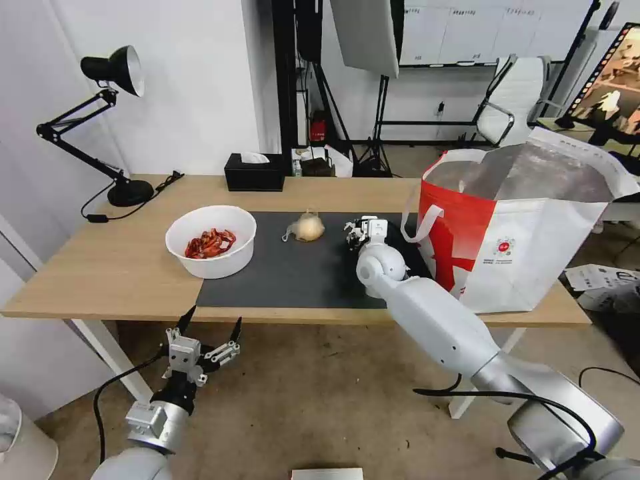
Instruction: Pick up the trash from the table and place it into the takeout bag.
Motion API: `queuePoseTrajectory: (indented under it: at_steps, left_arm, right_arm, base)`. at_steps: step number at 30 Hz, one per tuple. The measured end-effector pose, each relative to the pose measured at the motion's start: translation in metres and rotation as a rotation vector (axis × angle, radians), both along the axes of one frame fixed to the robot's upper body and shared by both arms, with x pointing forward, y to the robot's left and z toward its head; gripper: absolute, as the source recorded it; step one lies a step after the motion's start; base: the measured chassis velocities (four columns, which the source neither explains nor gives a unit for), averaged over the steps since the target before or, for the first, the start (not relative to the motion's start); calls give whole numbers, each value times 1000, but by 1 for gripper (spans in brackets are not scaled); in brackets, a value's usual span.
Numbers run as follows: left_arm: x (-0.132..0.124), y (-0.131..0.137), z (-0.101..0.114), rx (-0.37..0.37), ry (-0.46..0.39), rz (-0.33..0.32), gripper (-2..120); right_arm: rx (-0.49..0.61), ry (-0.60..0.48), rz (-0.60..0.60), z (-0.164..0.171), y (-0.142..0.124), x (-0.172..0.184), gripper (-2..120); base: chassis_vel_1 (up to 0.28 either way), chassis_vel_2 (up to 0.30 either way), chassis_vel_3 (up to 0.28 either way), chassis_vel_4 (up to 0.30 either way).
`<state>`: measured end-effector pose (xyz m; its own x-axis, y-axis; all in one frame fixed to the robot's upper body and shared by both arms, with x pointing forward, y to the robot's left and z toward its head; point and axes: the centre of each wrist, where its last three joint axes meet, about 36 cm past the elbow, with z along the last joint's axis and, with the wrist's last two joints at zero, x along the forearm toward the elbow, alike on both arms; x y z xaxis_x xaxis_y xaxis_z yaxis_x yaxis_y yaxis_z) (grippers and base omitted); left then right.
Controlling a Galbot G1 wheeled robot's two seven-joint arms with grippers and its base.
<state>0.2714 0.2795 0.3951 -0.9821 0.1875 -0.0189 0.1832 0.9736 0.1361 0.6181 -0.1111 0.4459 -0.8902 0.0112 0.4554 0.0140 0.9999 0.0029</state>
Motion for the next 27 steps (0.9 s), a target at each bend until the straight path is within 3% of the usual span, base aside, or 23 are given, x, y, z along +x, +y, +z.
queuePoseTrajectory:
  at_steps: [6, 18, 23, 26, 27]
  left_arm:
    - [0, 0, 0, -3, -1, 1, 100]
    - [2, -3, 4, -10, -13, -2, 100]
    - [1, -5, 8, -15, -21, -1, 100]
    - [0, -5, 13, -17, -25, -2, 100]
    - [0, -5, 13, -17, -25, -2, 100]
  right_arm:
    - [26, -27, 18, 0, -6, -6, 0]
    - [110, -165, 77, 42, -28, -42, 0]
    - [125, -295, 114, 62, -49, -71, 0]
    - [39, -489, 203, 67, -76, -108, 0]
    - [39, -489, 203, 67, -76, -108, 0]
  base:
    - [0, 0, 0, 0]
    - [0, 0, 0, 0]
    - [0, 0, 0, 0]
    - [0, 0, 0, 0]
    - [0, 0, 0, 0]
